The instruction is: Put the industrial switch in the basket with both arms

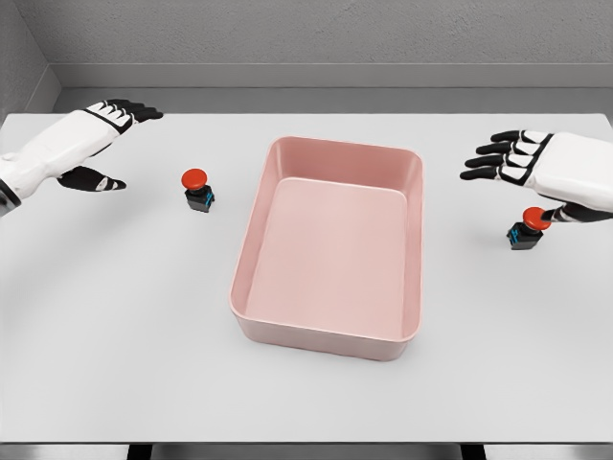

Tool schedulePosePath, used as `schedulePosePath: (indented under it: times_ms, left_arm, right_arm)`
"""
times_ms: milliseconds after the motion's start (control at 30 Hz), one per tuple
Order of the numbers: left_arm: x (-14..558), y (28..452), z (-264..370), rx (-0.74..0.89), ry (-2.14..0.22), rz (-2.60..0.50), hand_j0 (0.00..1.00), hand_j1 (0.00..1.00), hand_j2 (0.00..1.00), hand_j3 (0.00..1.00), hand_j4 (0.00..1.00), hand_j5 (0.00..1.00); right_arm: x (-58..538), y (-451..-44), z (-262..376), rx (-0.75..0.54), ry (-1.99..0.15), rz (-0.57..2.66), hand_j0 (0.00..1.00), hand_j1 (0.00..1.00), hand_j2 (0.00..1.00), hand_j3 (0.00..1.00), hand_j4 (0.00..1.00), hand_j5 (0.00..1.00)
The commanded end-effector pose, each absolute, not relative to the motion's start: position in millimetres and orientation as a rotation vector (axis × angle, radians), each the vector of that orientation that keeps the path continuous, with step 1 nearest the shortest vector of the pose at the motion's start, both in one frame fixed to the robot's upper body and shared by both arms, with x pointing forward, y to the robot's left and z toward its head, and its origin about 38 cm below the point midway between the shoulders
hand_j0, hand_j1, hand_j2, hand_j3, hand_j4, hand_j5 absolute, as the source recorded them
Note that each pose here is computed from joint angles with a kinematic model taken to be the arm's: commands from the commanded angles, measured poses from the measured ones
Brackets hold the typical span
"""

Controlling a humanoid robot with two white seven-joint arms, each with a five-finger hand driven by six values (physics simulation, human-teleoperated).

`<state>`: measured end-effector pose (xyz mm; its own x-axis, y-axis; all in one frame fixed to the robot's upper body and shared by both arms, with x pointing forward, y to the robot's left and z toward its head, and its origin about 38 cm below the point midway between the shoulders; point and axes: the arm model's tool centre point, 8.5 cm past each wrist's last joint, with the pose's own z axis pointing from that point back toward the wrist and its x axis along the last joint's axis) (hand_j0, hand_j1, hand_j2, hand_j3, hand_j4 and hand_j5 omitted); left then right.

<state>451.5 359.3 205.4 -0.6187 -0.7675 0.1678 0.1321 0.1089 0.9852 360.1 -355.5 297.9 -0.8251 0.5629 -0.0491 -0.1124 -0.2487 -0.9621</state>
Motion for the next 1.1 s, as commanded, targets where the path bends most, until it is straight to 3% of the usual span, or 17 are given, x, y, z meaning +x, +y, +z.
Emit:
schedulePosePath:
  times_ms: [0,167,433,633,1067]
  left_arm:
    - [451.4,359.3,206.3,0.627,-1.68,-1.595,1.0,1.0,1.0,1.0,1.0,1.0]
    - [451.2,356.8,203.4,0.619,-1.676,-1.604,1.0,1.0,1.0,1.0,1.0,1.0]
    - [449.8,338.2,185.2,0.556,-1.653,-1.659,1.0,1.0,1.0,1.0,1.0,1.0]
    - [451.4,326.4,180.9,0.529,-1.666,-1.664,1.0,1.0,1.0,1.0,1.0,1.0]
    - [465.9,297.3,170.6,0.477,-1.667,-1.696,1.0,1.0,1.0,1.0,1.0,1.0]
  right_arm:
    - [360.2,-357.0,298.0,-0.544,-1.578,2.11,1.0,1.0,1.0,1.0,1.0,1.0]
    - [363.4,-366.3,293.3,-0.554,-1.549,2.091,1.0,1.0,1.0,1.0,1.0,1.0]
    - [377.9,-426.8,258.6,-0.59,-1.375,1.955,1.0,1.0,1.0,1.0,1.0,1.0]
    - [371.6,-417.9,227.9,-0.49,-1.332,1.978,1.0,1.0,1.0,1.0,1.0,1.0]
    - [397.4,-413.1,188.8,-0.42,-1.335,1.857,1.0,1.0,1.0,1.0,1.0,1.0]
